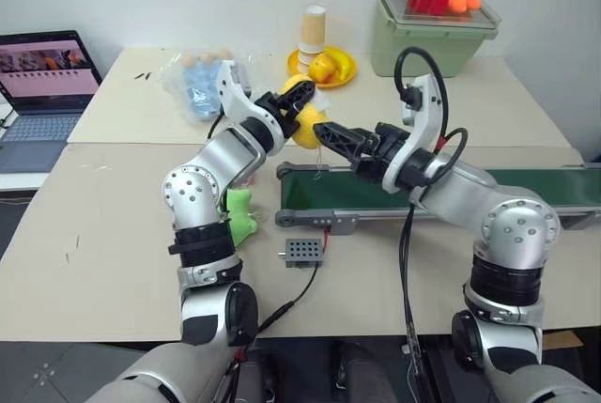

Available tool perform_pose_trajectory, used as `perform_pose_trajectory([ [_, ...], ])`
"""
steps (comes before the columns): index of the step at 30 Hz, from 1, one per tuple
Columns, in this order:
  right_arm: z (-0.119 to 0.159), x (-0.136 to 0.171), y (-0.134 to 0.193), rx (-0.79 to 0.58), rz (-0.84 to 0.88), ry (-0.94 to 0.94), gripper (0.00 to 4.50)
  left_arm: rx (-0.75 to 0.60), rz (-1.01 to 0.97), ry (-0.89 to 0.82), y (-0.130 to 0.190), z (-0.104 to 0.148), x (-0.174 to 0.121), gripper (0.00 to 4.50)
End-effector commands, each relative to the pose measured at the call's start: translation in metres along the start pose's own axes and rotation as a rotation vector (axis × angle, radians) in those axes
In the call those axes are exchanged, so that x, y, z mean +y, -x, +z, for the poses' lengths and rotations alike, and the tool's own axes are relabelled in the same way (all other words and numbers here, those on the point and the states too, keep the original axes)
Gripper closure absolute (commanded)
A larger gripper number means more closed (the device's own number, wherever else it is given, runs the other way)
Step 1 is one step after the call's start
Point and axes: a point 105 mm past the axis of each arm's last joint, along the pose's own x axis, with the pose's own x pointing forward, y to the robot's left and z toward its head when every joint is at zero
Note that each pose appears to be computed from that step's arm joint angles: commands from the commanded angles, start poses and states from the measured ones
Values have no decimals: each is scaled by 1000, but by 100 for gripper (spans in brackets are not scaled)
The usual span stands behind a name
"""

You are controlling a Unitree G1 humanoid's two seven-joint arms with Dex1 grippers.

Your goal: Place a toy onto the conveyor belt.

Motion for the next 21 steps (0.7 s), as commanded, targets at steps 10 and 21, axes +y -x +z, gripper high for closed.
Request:
perform_pose_trajectory([
  [10,13,9,0,-67,38,21,444,4,-36,85,-4,-2,-13,266],
  [21,15,14,10,-51,57,79,277,6,-32,59,-3,0,-10,266],
])
